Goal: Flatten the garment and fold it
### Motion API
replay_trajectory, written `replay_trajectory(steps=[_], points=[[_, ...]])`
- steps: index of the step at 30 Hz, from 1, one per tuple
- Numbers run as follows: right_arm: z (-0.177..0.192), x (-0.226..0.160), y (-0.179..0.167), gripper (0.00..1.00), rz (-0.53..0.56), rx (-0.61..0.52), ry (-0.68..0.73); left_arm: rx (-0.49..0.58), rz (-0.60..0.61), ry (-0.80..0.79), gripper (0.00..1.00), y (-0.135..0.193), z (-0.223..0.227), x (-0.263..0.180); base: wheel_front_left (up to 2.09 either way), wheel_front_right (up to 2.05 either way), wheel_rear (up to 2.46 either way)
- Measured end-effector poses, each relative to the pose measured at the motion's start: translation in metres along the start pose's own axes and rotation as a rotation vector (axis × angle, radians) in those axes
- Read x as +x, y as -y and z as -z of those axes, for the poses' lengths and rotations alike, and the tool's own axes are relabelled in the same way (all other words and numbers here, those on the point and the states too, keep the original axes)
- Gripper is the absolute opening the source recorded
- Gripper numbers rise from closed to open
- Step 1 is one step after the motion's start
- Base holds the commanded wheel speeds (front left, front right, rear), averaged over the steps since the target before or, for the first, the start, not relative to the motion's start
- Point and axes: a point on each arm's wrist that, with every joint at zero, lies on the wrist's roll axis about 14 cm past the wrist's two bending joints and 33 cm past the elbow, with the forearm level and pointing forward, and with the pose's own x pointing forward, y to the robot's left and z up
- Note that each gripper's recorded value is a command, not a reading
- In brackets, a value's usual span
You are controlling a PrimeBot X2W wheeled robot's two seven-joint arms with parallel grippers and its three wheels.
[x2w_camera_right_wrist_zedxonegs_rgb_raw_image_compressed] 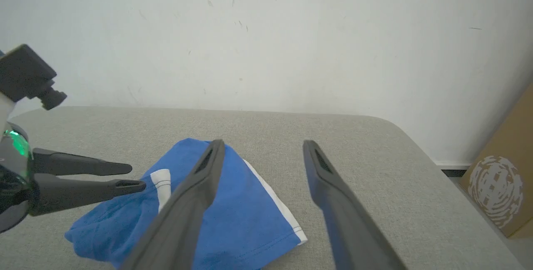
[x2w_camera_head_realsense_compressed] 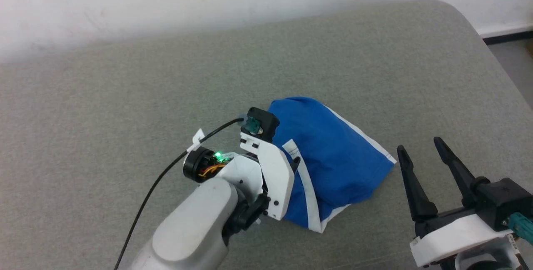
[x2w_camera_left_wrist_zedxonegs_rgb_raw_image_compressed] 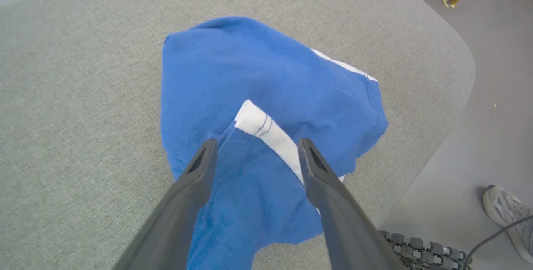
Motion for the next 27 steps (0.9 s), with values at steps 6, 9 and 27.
replay_trajectory(steps=[6, 9, 27], points=[[0.010, 0.000, 0.008, 1.00, 0.028, -0.002, -0.027, 0.006, -0.006, -0.104, 1.00, -0.010, 0.013, 0.020, 0.00, 0.00, 0.00], [0.015, -0.001, 0.013, 1.00, 0.044, 0.000, -0.038, -0.001, 0.023, -0.169, 0.00, -0.007, 0.027, 0.026, 0.00, 0.00, 0.00], [0.018, 0.004, 0.006, 1.00, 0.015, 0.012, -0.054, -0.064, -0.372, 0.303, 0.00, -0.130, -0.040, -0.070, 0.00, 0.00, 0.00]])
